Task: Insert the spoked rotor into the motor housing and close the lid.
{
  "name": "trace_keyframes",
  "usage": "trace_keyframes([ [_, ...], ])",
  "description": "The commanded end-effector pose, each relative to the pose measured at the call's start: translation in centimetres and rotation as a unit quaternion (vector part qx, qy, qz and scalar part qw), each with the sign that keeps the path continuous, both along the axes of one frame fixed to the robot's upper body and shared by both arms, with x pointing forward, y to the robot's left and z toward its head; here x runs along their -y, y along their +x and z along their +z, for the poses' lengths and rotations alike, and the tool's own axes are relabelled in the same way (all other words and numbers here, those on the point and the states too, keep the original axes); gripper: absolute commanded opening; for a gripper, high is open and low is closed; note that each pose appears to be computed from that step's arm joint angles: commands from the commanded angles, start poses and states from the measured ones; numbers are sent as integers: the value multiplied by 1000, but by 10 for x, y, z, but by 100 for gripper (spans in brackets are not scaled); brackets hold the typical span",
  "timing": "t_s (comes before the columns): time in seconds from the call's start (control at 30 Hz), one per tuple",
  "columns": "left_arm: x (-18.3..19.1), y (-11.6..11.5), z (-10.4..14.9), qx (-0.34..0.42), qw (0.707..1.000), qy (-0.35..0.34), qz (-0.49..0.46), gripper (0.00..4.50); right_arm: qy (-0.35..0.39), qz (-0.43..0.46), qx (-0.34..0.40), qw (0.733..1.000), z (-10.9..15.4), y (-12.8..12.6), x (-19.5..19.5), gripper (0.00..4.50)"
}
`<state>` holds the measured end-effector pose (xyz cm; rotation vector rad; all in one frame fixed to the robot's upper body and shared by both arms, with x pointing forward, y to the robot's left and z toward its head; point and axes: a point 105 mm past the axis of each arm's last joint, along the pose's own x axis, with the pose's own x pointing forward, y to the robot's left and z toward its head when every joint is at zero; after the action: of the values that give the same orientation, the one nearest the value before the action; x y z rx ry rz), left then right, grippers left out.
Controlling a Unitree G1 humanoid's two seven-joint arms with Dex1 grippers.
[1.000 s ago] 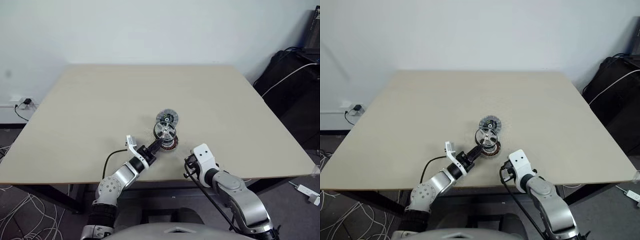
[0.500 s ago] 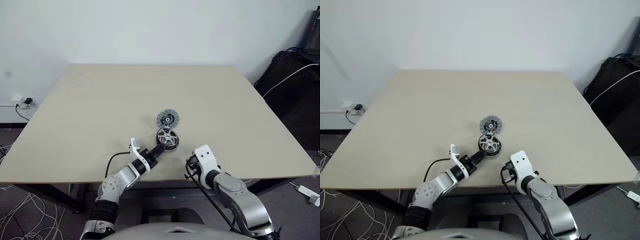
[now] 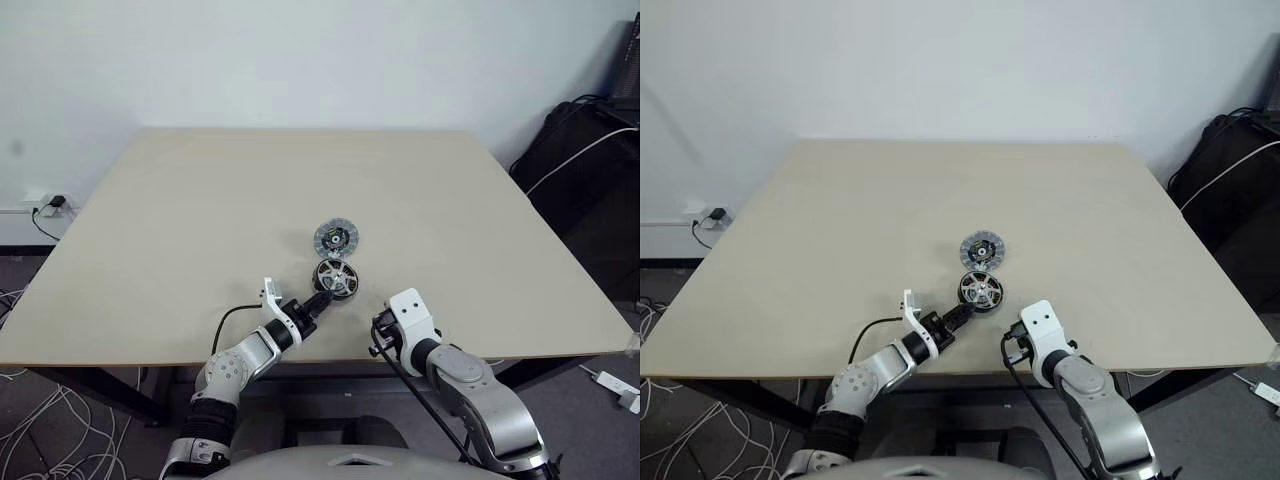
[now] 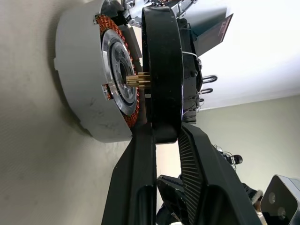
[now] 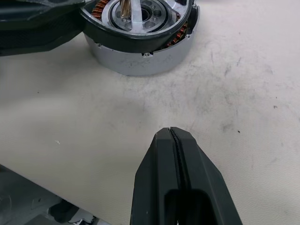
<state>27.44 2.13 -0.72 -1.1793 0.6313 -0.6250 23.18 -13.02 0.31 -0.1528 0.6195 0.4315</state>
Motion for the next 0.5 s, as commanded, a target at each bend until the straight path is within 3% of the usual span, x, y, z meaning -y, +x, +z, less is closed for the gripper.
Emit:
trace_keyframes([
  [0.03, 47, 10, 44, 46, 995, -91, -19, 41, 1, -4, 31, 999, 15, 8, 1, 0],
  [0.3, 53, 11, 44, 46, 995, -89, -29, 41, 1, -6, 33, 999, 15, 9, 1, 0],
  [0.5, 58, 7, 29, 20, 997, -57, -49, 41, 1, -8, 35, 999, 16, 9, 1, 0],
])
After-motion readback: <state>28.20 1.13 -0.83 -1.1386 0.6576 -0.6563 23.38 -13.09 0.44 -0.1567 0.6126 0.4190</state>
